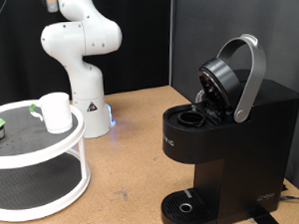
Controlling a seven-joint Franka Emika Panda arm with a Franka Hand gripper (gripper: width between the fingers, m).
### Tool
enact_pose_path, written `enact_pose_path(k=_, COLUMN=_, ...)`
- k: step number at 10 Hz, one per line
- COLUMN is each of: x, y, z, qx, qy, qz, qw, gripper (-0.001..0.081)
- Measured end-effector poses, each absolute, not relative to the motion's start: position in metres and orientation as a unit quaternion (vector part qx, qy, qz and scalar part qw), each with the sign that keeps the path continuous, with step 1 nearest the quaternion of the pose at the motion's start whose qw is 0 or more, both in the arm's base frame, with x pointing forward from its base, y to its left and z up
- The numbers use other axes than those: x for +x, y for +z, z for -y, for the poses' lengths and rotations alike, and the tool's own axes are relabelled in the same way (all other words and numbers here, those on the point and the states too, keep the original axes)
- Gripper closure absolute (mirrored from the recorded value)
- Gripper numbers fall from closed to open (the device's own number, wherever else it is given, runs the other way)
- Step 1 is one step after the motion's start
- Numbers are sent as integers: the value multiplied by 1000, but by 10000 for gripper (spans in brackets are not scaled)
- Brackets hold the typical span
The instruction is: Make a cup of coffee with the keurig machine
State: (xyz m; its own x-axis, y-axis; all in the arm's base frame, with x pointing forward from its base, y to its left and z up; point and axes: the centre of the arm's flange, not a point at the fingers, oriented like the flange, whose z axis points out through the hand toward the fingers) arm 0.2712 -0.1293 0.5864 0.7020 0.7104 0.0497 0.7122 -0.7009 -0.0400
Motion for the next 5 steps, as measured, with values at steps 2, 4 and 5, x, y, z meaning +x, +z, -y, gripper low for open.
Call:
enact_pose_path(k=2, x=259, y=582, z=159, qx=-922, qy=-15, qz=387, qw=27, gripper=3)
enact_pose_path(k=4, x=246, y=577, z=187, qx=-924, qy=-16, qz=380, qw=29, gripper=3)
enact_pose_path(k=5, x=241, y=574, z=198, qx=-925, qy=-15, qz=377, qw=29, gripper=3)
